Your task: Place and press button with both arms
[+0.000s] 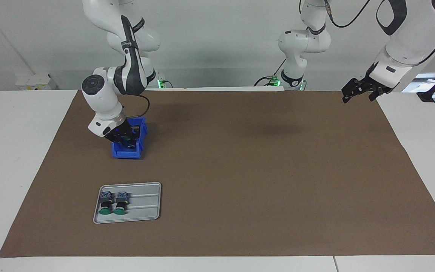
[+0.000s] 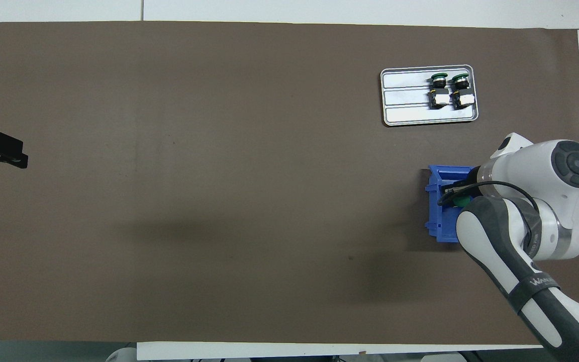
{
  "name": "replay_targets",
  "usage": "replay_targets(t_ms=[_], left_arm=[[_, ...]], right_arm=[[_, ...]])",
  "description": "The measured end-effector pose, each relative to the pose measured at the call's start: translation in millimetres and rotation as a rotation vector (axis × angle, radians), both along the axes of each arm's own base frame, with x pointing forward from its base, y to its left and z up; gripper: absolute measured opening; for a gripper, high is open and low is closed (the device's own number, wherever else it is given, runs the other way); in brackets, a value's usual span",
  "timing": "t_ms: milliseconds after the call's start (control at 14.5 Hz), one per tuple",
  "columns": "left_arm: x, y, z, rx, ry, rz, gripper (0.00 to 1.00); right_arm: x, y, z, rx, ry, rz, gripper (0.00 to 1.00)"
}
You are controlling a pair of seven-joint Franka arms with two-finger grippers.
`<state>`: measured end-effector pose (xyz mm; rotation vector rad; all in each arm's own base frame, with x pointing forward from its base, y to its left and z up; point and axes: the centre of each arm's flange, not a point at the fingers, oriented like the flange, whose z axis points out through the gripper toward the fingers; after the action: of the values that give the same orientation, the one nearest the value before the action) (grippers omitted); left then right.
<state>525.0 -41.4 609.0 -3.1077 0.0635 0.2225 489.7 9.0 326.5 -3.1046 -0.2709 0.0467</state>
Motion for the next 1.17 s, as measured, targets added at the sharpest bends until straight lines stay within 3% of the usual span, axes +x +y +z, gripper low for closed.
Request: replay_targets(t_ms=[275, 550, 756, 825, 962, 1031, 1169], left_arm=[[0, 0, 0, 0.000, -0.001, 0.000, 1.00], [0, 2, 2, 0.000, -0.003, 0.004, 1.00], [0, 4, 2, -0.001, -0.003, 0.006, 1.00], [0, 3, 2, -0.001, -0.003, 0.005, 1.00], [0, 2, 2, -0.001, -0.003, 0.003, 1.00], [-1, 2, 2, -0.001, -0.003, 0.002, 1.00], [-1, 1, 3, -0.001, -0.005, 0.000, 1.00]], right_arm=[[1.5, 0, 6, 0.000, 0.009, 0.001, 0.53], [5.3, 1, 39, 0.000, 0.038, 0.004, 0.53], [9.0, 2, 90, -0.002, 0.065, 0.009, 0.53], [11.8, 2, 115, -0.003, 0.074, 0.010, 0.58], [19.1, 1, 173, -0.003, 0.084, 0.010, 0.59], [23.0, -1, 202, -0.002, 0.083, 0.008, 0.65], [32.5, -11, 252, 0.001, 0.081, -0.009, 0.89]])
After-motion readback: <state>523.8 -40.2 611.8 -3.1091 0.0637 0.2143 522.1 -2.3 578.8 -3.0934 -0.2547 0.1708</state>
